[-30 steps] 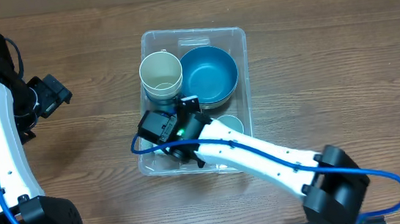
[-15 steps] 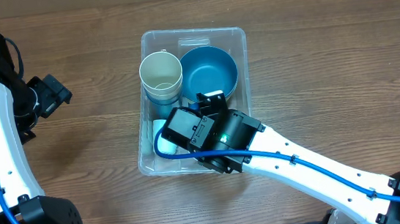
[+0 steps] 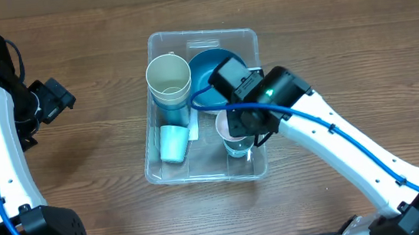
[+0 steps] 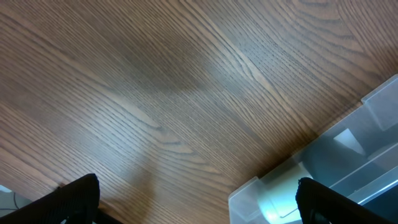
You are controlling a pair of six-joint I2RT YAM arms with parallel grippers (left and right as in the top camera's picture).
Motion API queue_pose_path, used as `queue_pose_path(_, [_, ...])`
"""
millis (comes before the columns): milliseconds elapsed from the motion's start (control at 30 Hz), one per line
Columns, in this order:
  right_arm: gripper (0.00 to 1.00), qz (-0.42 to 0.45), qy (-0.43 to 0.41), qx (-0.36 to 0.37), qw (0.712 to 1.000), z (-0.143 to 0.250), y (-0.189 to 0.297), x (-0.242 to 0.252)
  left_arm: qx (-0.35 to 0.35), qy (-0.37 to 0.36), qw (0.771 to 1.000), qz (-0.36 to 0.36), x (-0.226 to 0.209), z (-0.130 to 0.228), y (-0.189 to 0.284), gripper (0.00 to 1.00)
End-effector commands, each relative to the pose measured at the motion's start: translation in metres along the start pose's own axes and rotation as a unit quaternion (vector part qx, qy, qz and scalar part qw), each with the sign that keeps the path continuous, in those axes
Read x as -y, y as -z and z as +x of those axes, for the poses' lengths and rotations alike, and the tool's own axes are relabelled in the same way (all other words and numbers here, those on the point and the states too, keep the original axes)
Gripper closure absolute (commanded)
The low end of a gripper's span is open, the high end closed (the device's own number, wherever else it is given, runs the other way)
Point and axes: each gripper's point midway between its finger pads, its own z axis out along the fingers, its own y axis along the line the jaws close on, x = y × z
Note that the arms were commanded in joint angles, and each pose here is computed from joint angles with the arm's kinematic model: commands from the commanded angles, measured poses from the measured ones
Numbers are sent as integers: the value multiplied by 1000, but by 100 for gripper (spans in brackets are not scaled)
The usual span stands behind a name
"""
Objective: Pack container
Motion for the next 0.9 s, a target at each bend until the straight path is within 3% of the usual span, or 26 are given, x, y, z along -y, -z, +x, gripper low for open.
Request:
queue_pose_path(0, [96,-26,13,-1,1000,2,13,-6,4,-9,1000,4,1,-4,2,0])
queue_pose_path(333, [95,-6,-3,-27,1000,15,3,3,4,-9,1000,4,1,-4,2,0])
queue_pose_path(367, [93,-6,-3,-27,1000,15,2,3,4,-9,1000,4,1,-4,2,0])
queue_pose_path(400, [83,-8,-3,-24,1000,14,2,2,4,-9,1000,4,1,-4,2,0])
queue_pose_path(433, [67,-9,-3,-21,1000,12,2,1,4,-9,1000,4,1,-4,2,0])
queue_pose_path(533, [58,-2,-4,-11,1000,9,2,4,4,-9,1000,4,1,-4,2,0])
queue_pose_path(867, [59,-24,16,-4,1000,10,8,-5,5,-9,1000,4,1,-4,2,0])
